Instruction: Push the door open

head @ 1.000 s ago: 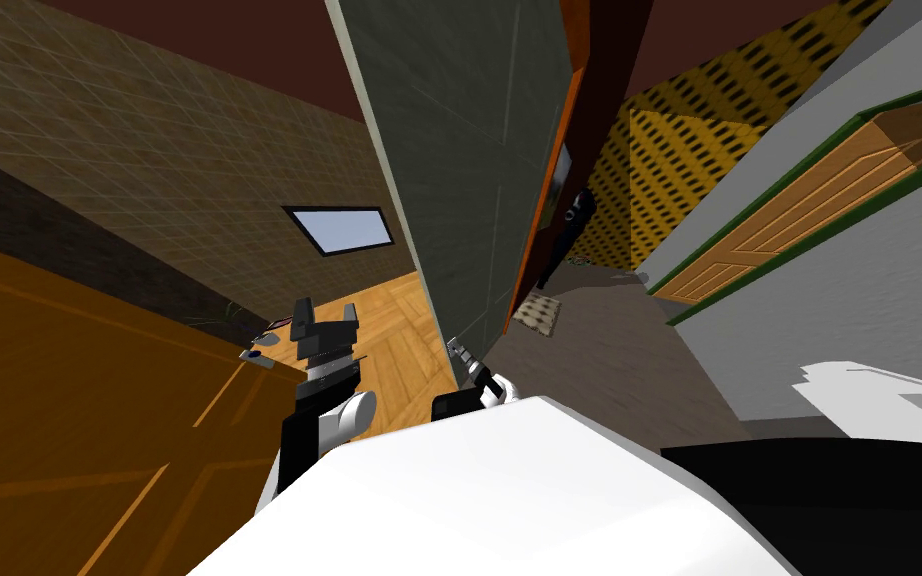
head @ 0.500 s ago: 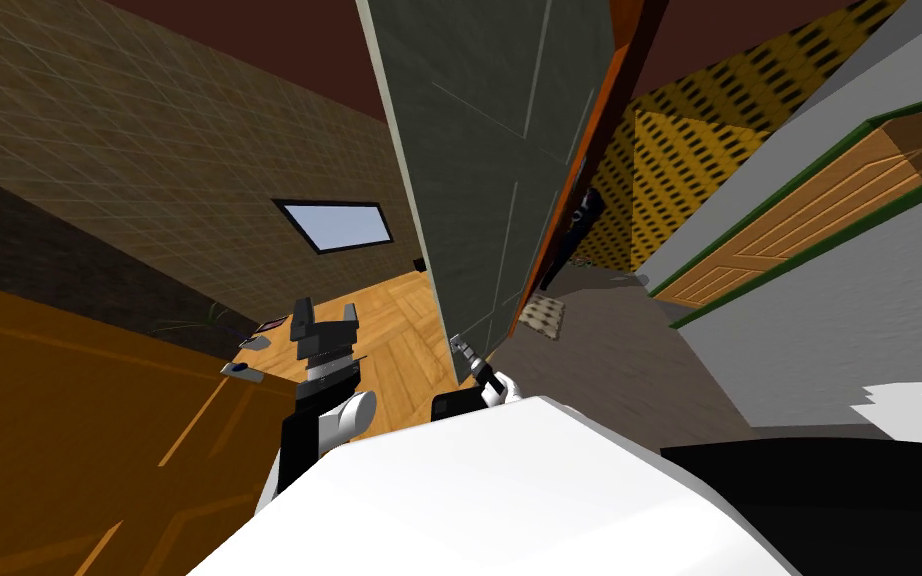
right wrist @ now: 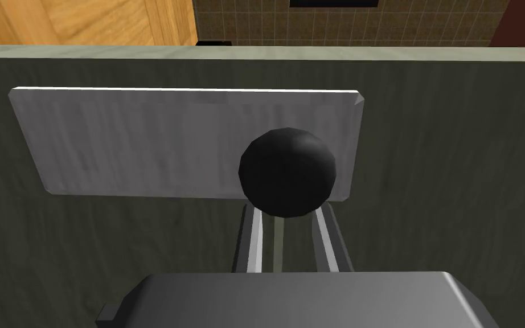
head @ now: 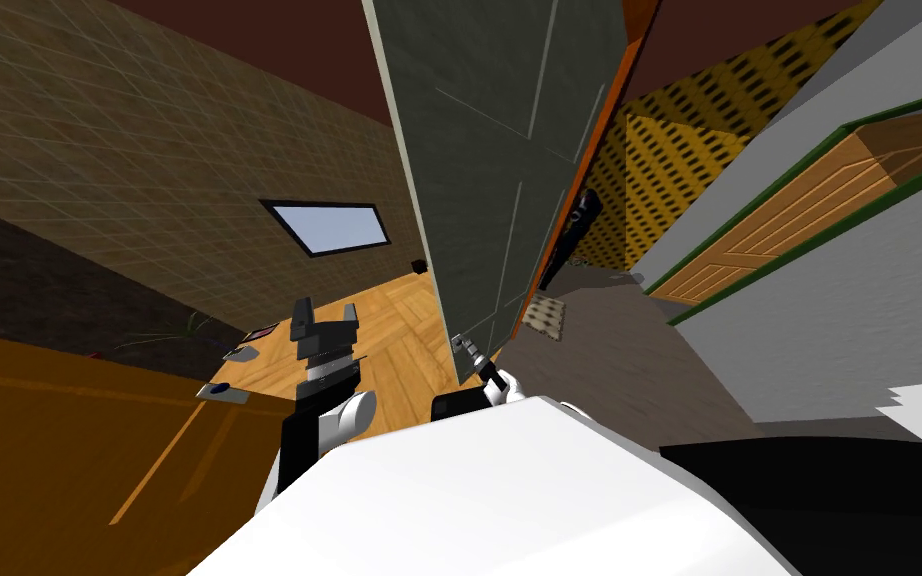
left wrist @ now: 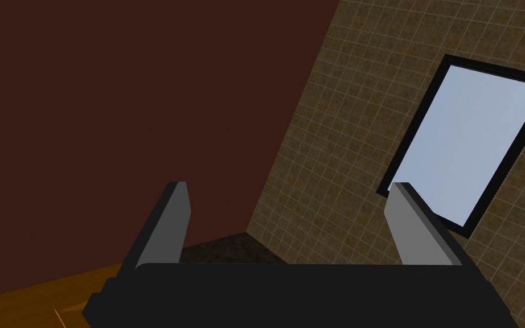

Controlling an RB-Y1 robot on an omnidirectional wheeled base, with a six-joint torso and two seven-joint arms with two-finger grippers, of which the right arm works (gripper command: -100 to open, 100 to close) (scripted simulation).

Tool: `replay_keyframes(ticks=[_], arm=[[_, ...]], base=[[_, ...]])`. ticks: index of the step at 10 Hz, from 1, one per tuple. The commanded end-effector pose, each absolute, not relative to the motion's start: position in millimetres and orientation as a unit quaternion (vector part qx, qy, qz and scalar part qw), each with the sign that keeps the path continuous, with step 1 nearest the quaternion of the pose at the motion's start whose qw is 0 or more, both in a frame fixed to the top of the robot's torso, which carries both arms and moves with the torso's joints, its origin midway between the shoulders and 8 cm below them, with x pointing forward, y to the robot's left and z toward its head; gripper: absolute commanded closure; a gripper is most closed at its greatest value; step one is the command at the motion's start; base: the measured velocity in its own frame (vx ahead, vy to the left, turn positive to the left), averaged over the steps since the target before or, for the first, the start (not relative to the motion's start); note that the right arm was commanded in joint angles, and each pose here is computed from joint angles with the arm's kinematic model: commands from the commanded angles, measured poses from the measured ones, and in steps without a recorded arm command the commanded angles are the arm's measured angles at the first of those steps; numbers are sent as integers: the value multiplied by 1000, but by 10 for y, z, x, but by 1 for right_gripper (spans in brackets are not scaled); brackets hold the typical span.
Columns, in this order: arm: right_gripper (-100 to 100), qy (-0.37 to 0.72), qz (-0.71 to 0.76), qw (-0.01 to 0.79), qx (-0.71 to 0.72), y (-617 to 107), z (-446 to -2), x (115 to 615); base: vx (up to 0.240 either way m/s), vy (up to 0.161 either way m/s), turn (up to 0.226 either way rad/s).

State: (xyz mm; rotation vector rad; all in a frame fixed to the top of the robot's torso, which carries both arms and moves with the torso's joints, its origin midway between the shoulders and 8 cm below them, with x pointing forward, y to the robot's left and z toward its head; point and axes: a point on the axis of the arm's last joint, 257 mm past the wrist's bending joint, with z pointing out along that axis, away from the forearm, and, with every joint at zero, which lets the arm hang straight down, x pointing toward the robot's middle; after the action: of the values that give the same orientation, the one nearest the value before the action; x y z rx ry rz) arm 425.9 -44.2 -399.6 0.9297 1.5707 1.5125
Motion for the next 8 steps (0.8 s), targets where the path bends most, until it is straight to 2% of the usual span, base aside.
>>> replay_keyframes(ticks=[1, 2, 8], arm=[[100, 607, 584, 389, 373, -604, -3973, 4340], [-100, 610, 590, 382, 367, -518, -3972, 4276], [-100, 606, 598, 374, 368, -416, -3939, 4239]], base=[[158, 125, -105], [-56, 19, -56], [-182, -48, -17]])
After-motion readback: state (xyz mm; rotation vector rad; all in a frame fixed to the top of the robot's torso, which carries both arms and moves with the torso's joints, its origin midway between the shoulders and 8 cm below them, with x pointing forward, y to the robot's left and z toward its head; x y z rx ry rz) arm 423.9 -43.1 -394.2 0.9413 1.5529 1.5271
